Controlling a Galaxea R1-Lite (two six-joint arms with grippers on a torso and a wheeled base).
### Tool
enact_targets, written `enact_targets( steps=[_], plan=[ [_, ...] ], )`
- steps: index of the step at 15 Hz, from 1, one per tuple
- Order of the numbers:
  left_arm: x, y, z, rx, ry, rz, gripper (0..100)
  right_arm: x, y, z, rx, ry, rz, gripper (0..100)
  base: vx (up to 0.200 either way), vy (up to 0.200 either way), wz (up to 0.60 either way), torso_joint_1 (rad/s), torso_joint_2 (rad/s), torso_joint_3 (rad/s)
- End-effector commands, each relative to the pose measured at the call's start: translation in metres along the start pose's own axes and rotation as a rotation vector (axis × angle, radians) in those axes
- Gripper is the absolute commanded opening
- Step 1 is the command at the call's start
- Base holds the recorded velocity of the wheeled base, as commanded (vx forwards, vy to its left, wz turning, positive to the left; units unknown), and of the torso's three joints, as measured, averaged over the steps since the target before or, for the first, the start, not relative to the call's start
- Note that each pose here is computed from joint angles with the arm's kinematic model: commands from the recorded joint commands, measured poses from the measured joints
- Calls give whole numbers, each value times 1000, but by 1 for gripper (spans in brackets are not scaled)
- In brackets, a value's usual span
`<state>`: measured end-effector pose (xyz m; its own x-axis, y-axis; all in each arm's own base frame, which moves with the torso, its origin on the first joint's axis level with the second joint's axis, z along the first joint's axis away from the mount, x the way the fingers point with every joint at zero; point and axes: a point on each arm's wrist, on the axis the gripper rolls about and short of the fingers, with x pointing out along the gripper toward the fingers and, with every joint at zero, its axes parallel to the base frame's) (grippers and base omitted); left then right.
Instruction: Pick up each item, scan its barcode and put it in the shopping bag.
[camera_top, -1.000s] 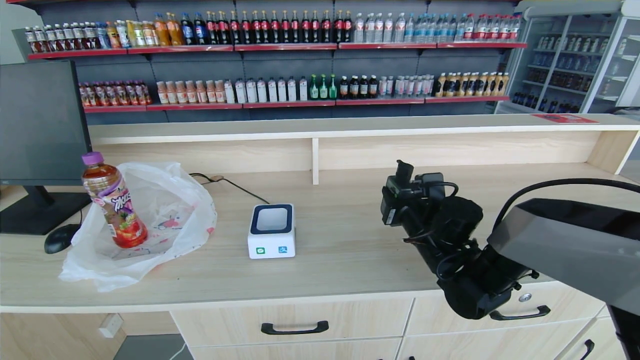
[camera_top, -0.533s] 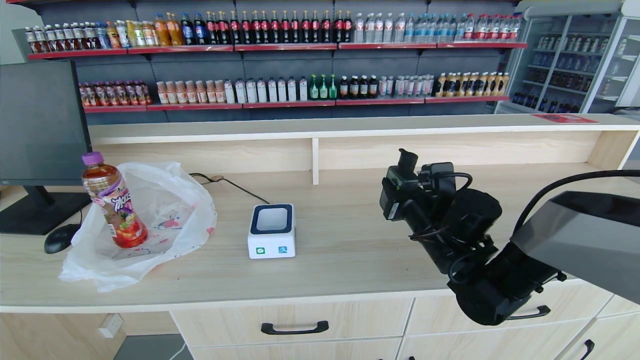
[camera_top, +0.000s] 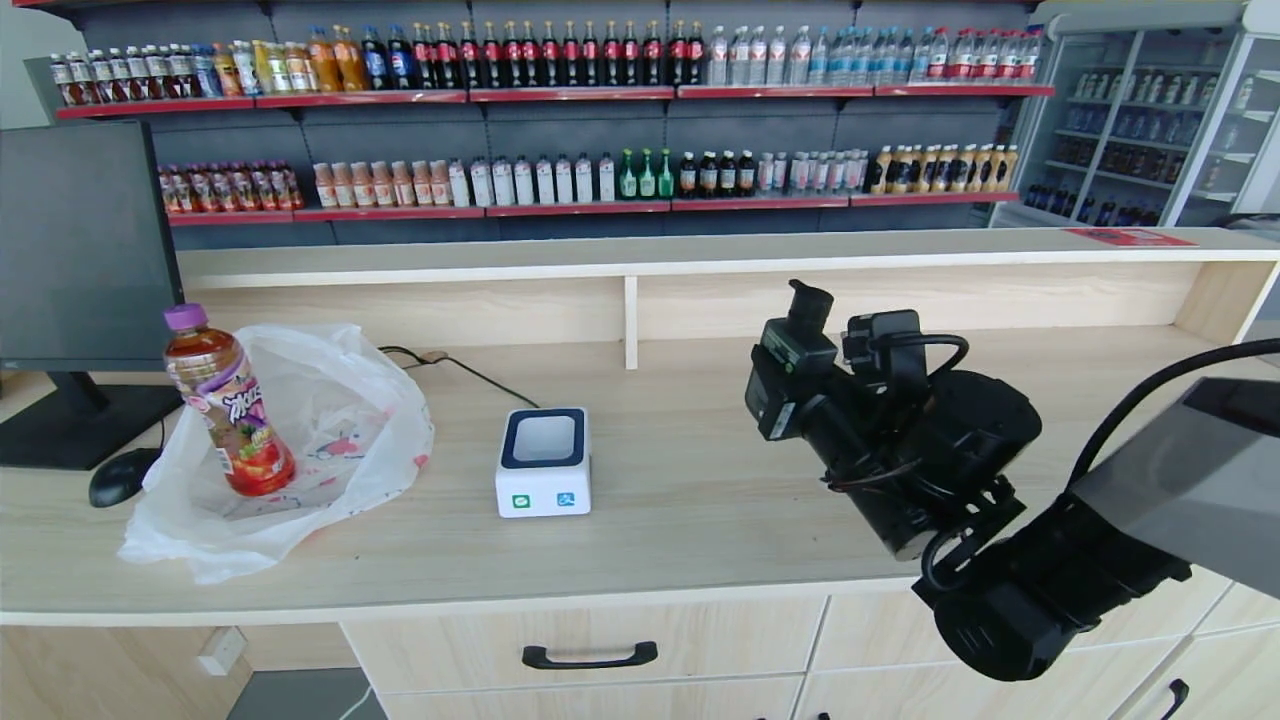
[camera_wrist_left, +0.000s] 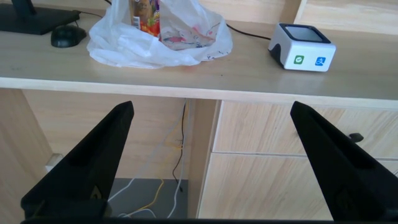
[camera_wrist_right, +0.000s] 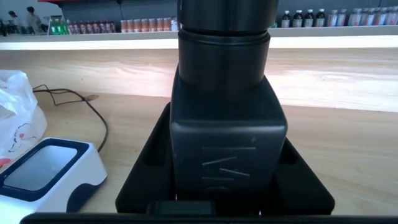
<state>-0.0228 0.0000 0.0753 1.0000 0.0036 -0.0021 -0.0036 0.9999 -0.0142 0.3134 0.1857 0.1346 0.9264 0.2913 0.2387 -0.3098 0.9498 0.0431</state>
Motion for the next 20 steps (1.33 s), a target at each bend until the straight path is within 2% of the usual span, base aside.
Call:
enact_targets(
  steps=[1,4,9,12,16,19,20],
  plan=[
    [0,0,0,0,1,1,100,-8,6,13,15,-20,20,0,0,0,0,0,0,0],
    [0,0,0,0,1,1,100,-22,14,28,50,-34,53,0,0,0,0,0,0,0],
    [0,0,0,-1,1,1,100,-41,9,65,92,-110,57,0,0,0,0,0,0,0],
    [0,0,0,0,1,1,100,-49,11,77,130,-136,72,0,0,0,0,0,0,0],
    [0,0,0,0,1,1,100,-71,23,80,203,-102,138,0,0,0,0,0,0,0],
    [0,0,0,0,1,-1,100,-89,41,85,334,-77,226,0,0,0,0,0,0,0],
    [0,0,0,0,1,1,100,-90,42,85,337,-76,231,0,0,0,0,0,0,0]
  ],
)
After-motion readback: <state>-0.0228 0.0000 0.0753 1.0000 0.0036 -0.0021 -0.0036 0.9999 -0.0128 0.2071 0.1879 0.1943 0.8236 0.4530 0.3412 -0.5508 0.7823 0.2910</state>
